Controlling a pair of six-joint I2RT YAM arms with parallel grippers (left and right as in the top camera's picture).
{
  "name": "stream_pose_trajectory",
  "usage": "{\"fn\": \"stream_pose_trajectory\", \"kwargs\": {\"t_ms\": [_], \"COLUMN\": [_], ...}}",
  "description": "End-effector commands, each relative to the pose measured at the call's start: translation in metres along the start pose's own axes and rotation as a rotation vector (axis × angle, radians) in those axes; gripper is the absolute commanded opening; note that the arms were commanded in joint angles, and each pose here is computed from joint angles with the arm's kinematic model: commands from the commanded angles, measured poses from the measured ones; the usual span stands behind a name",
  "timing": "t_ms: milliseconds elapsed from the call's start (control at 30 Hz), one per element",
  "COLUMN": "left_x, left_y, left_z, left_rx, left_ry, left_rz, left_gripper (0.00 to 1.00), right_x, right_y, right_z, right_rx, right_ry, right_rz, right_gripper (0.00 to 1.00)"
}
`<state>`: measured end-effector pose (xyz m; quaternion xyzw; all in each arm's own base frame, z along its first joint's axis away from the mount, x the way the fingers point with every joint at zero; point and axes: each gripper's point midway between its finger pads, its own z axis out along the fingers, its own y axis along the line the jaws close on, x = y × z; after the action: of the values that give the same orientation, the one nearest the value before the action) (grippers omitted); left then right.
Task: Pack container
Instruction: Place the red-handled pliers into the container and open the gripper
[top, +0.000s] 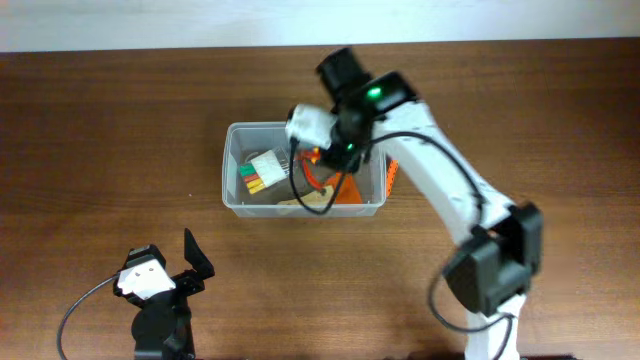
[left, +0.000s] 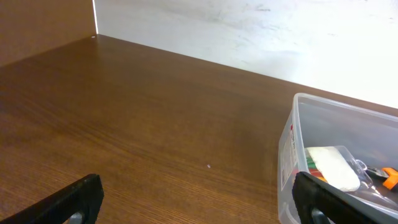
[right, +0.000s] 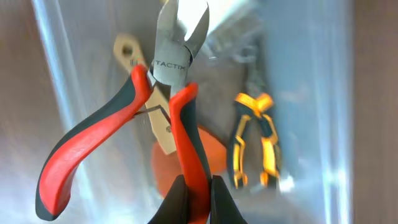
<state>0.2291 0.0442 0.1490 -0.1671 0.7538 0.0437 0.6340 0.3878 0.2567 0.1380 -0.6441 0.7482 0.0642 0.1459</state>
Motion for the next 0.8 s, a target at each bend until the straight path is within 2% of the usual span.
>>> {"fn": "stream_pose_trajectory", "kwargs": {"t_ms": [0,167,200,300,333,400,467,500,600,667,700,767], "left_x": [0.001,0.001,0.001,0.001,0.001,0.001,0.001,0.001,0.001,0.001,0.001,0.001], "left_y": [0.0,0.0,0.0,0.0,0.0,0.0,0.0,0.0,0.0,0.0,0.0,0.0], "left_z": [0.0,0.0,0.0,0.0,0.0,0.0,0.0,0.0,0.0,0.0,0.0,0.0], "left_rx": [0.0,0.0,0.0,0.0,0.0,0.0,0.0,0.0,0.0,0.0,0.0,0.0], "left_ry": [0.001,0.001,0.001,0.001,0.001,0.001,0.001,0.001,0.002,0.001,0.002,0.001], "left_rz": [0.01,0.01,0.01,0.01,0.01,0.01,0.01,0.01,0.01,0.01,0.01,0.01], "left_gripper": [0.99,0.99,0.99,0.99,0.99,0.99,0.99,0.99,0.99,0.99,0.99,0.99], "right_x": [0.006,0.007,0.004,-0.001,-0.003,-0.006,-0.005,0.003,0.02,0.029,0.034,0.041], "right_y": [-0.007,-0.013,-0.015,-0.018,-0.022,-0.033,-0.051,-0.077,-0.109,-0.116,-0.117,-0.12], "right_z": [0.028,0.058,0.067,0.074,0.075,0.069,0.056,0.032,-0.023,-0.062,-0.097,-0.127], "right_rx": [-0.012,-0.027,-0.03,-0.023,-0.009,0.046,0.139,0.281,0.499,0.571,0.598,0.619], "right_ry": [0.035,0.035,0.018,-0.009,-0.014,-0.011,0.022,0.085,0.163,0.165,0.112,0.033], "right_rz": [-0.234,-0.231,-0.231,-0.227,-0.203,-0.139,-0.056,0.054,0.234,0.315,0.411,0.538], "right_gripper": [0.04,0.04,0.07,0.34,0.38,0.4,0.31,0.2,0.19,0.25,0.36,0.4]}}
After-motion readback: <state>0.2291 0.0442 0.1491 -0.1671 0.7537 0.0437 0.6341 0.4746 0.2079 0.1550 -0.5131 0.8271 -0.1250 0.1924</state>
